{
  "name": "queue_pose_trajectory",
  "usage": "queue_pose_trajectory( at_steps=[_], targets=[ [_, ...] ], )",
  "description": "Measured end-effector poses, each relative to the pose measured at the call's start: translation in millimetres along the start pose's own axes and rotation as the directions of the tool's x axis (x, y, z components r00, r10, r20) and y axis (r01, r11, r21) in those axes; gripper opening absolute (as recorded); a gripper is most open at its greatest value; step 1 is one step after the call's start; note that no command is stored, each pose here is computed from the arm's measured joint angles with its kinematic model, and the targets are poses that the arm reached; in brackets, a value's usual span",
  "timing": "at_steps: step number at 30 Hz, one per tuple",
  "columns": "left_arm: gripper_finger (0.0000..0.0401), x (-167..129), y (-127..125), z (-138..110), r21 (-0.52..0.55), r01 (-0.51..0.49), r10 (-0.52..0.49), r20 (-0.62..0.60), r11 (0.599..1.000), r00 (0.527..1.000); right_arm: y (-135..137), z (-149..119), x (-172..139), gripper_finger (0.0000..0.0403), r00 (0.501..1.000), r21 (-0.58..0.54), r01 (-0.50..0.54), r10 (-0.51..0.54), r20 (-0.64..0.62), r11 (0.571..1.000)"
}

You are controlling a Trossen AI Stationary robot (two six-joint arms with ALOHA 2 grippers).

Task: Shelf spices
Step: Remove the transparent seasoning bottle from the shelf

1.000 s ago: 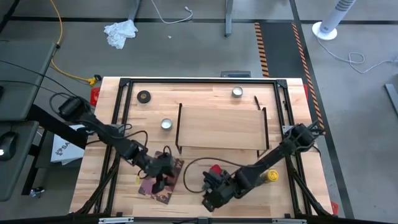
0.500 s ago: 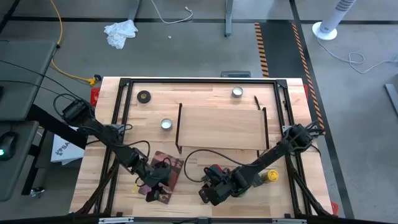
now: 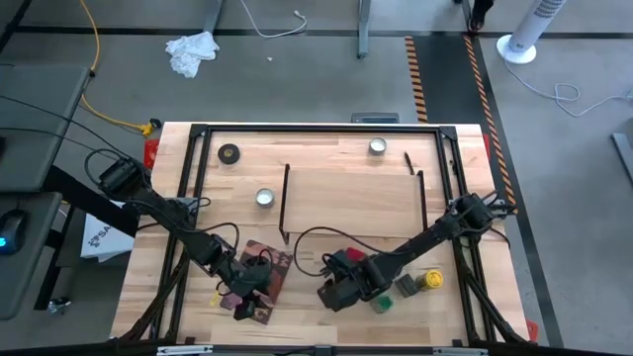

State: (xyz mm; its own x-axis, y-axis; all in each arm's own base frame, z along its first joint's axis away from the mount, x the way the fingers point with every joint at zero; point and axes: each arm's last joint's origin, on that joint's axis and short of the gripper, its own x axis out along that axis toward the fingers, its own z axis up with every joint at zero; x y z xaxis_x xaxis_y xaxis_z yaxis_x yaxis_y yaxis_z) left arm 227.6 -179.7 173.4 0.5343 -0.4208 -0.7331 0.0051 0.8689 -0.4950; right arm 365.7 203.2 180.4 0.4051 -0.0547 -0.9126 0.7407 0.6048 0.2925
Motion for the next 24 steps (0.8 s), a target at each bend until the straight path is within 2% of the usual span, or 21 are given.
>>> queue_pose_trajectory(
  at_steps=[4, 11, 18, 24],
  targets=[
    [0.0196, 0, -2, -3, -0.002, 0.005, -0.005, -0.01, 1.0, 1.0, 11, -9, -3, 0.0232, 0.996, 0.012, -0.085, 0.086, -0.007, 0.996],
    [0.0196, 0, -2, -4, 0.0, -0.004, 0.004, -0.009, 1.0, 1.0, -1, -17, -2, 0.0232, 0.999, 0.093, 0.044, -0.045, 0.009, 0.995],
    [0.0196, 0, -3, -5, -0.015, 0.009, -0.009, -0.024, 1.0, 1.0, 9, -17, -3, 0.0232, 0.998, 0.109, -0.056, 0.054, 0.021, 0.993],
    [0.0196, 0, -3, -6, -0.015, 0.007, -0.008, -0.032, 1.0, 0.999, 4, -24, 16, 0.0232, 0.999, 0.095, 0.008, -0.004, -0.034, 0.995]
  ],
)
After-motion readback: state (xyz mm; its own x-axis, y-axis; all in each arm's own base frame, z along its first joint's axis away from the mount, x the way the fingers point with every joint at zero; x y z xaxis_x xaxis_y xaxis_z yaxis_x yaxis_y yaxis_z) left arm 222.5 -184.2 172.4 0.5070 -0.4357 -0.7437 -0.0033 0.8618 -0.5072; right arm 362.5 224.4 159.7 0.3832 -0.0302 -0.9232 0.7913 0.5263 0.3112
